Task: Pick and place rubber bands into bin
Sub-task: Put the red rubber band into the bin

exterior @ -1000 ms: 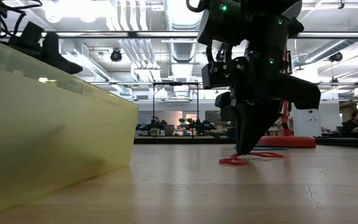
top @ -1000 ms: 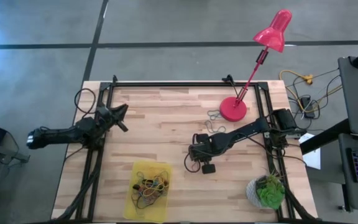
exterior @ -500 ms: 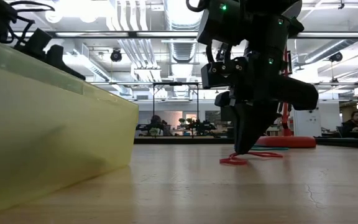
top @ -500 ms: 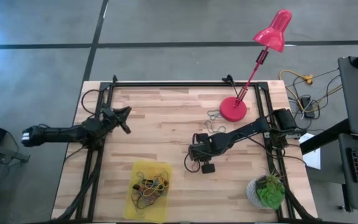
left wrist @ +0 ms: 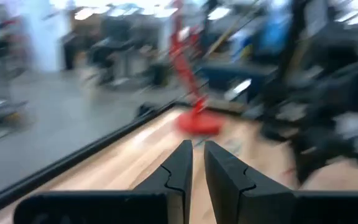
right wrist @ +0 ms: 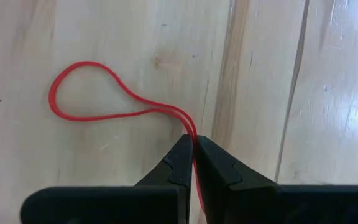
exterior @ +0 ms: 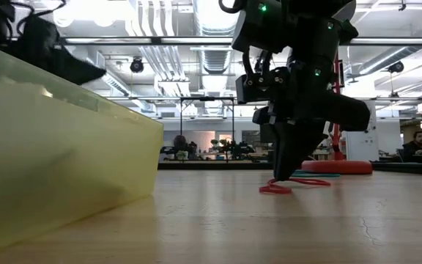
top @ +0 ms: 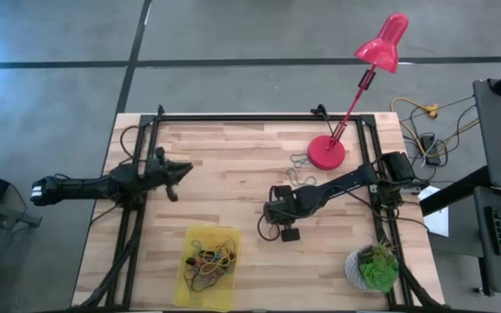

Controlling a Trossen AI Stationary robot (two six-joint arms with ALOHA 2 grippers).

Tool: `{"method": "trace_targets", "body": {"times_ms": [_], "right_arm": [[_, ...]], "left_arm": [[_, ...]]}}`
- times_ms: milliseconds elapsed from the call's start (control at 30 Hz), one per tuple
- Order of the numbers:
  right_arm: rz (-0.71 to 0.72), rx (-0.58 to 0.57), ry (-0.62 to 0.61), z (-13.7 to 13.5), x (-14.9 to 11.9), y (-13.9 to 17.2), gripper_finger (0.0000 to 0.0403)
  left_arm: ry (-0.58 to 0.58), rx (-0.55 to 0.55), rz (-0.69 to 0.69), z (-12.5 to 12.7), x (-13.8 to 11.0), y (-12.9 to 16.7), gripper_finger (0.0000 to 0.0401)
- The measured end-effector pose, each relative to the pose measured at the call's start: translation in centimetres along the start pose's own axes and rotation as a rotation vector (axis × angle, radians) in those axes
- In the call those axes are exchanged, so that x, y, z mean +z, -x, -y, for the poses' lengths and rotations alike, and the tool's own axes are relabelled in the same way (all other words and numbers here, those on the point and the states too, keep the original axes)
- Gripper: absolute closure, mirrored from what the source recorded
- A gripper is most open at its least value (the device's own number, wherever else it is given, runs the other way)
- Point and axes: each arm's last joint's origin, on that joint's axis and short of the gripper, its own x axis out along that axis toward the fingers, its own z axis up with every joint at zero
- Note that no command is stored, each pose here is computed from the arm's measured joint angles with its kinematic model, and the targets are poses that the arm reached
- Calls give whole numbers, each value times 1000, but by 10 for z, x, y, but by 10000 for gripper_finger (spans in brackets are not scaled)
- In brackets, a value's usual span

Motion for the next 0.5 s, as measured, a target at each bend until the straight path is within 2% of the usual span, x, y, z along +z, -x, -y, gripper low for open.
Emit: {"method": "trace_targets", "body": {"times_ms": [167, 267, 400, 500], "right_arm": [[4, 0, 1, 0, 0, 0, 394], [8, 1, 3, 0, 1, 0, 394], [12, 1, 3, 0, 1, 0, 394], [14, 2, 5, 0, 1, 0, 394]], "left_arm": [[-1, -283, 55, 6, 6, 7, 375], [-40, -433, 29, 9, 2, 11, 375], [-47, -529, 27, 11, 2, 14, 375], [-48, -534, -3, 11, -1, 13, 375]]}}
